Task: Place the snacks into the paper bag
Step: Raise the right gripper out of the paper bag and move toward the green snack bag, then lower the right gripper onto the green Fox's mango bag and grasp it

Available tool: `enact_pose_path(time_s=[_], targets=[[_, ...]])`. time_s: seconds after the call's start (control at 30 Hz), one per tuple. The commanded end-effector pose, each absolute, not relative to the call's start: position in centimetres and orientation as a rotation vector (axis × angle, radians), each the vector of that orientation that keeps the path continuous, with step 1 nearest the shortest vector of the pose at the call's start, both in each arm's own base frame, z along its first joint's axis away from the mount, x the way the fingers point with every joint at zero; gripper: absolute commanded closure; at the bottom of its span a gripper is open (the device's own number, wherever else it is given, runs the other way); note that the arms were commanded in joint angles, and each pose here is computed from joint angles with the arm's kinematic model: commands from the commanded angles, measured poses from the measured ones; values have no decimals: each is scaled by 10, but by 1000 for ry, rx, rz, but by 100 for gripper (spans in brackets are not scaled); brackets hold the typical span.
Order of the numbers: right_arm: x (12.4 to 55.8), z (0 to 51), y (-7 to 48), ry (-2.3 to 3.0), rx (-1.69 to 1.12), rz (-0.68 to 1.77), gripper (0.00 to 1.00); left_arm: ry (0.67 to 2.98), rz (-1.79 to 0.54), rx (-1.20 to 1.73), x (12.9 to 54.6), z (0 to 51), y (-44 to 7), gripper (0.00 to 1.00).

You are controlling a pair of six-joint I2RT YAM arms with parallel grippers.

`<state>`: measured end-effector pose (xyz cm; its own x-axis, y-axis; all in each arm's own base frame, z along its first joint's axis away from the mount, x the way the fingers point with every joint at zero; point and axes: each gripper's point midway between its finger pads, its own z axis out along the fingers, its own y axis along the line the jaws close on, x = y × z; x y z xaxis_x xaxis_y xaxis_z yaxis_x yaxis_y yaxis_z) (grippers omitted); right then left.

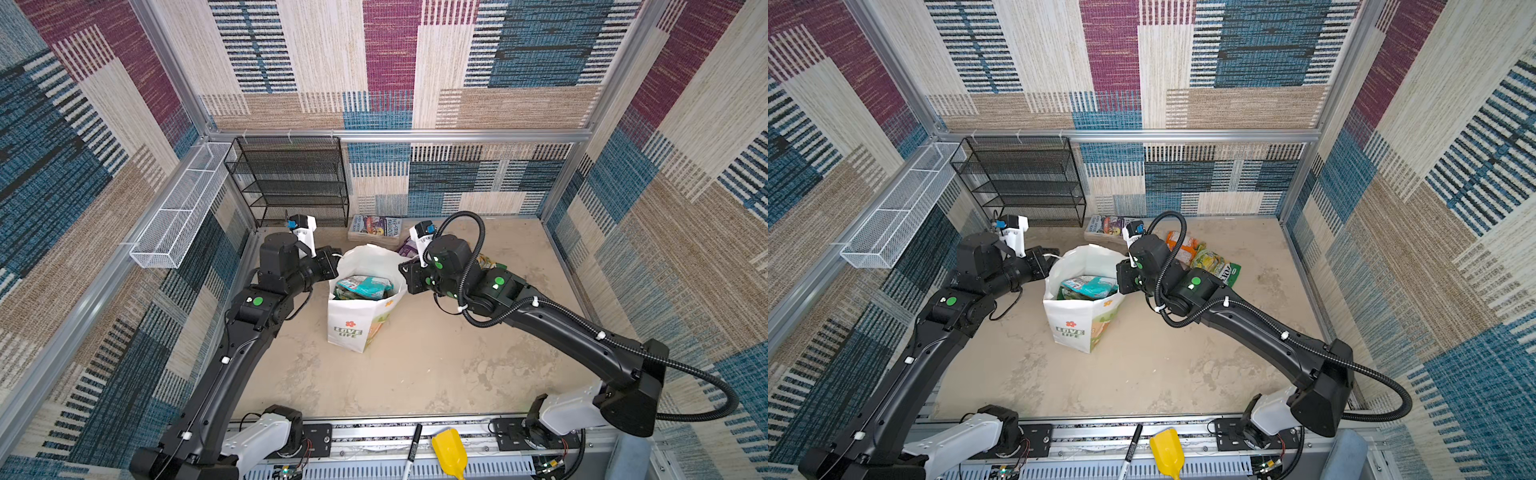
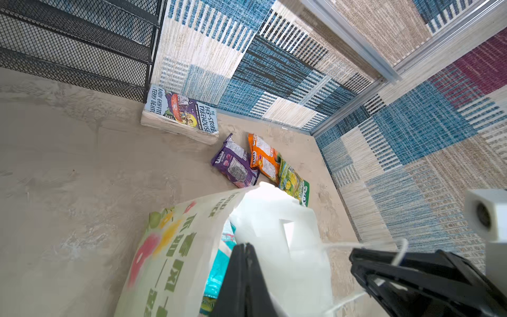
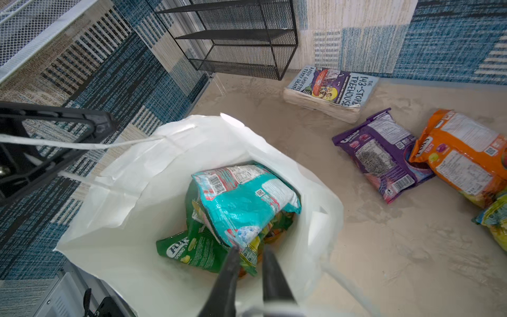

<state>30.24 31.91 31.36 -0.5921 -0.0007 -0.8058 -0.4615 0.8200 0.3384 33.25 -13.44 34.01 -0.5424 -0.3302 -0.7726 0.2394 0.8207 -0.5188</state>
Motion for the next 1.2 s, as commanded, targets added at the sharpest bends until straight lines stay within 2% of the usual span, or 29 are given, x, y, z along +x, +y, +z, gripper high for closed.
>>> enact_pose_path(time_s=[0.0, 0.07, 0.1, 0.2, 0.43, 0.6, 0.8, 1.17], targets=[[299, 339, 323, 2050, -314, 763, 44, 1909, -730, -54, 337, 364, -133, 100], [296, 349, 318, 2041, -303, 765, 21, 1908, -718, -61, 336, 364, -131, 100], [295, 355, 315, 2032, -298, 764, 13, 1910, -705, -65, 336, 363, -129, 100], [290, 380, 300, 1988, -262, 757, 0, 1930, -662, -98, 338, 357, -122, 100], [281, 443, 246, 1848, -80, 703, 0, 1974, -554, -197, 341, 345, -102, 100], [296, 448, 186, 1775, 127, 560, 0, 1971, -563, -203, 341, 345, -101, 100], [346, 398, 144, 1853, 263, 531, 0, 1975, -554, -209, 342, 343, -100, 100], [439, 252, 58, 2068, 577, 342, 0, 1969, -544, -214, 341, 344, -97, 100]])
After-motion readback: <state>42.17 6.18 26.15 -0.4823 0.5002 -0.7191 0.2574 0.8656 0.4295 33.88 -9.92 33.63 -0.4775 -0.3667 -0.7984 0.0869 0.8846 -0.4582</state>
